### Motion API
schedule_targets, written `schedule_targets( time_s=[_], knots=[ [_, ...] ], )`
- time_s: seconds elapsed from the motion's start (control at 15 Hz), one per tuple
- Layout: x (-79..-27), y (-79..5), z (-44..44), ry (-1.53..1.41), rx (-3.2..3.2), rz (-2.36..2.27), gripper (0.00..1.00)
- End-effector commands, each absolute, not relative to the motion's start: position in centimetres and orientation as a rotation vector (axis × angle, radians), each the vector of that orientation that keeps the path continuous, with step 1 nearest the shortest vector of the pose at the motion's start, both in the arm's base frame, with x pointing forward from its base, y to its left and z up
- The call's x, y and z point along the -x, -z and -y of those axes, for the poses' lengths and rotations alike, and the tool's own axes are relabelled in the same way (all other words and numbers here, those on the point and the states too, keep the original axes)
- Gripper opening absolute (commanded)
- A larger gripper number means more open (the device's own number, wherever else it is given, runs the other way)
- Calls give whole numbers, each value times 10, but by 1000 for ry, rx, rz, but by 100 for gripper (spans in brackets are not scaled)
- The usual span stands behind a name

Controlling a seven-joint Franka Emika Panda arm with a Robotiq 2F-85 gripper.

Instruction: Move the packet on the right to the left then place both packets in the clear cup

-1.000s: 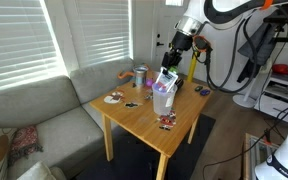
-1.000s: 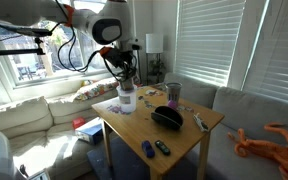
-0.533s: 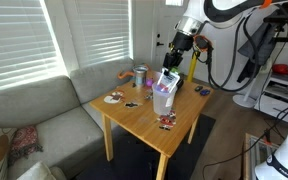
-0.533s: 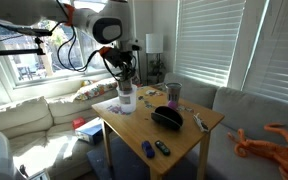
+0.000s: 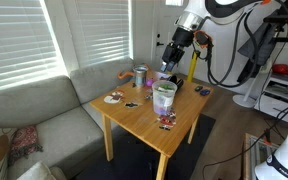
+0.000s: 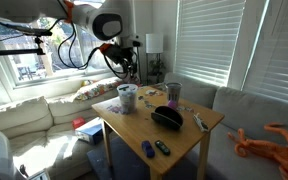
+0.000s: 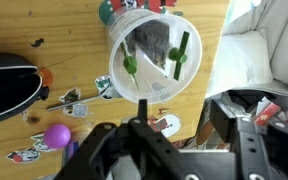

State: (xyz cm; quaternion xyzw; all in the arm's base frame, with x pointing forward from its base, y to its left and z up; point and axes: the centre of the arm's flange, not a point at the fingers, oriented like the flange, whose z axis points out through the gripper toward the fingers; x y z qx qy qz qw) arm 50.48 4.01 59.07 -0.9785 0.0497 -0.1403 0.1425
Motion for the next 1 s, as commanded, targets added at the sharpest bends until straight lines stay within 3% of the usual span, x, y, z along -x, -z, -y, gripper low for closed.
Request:
schedule_targets(
  time_s=[0.0, 0.93],
  knots=[
    [-502, -608, -32, 408, 2818, -117, 98],
    [-495, -616, -31, 416, 2821, -155, 100]
  ],
)
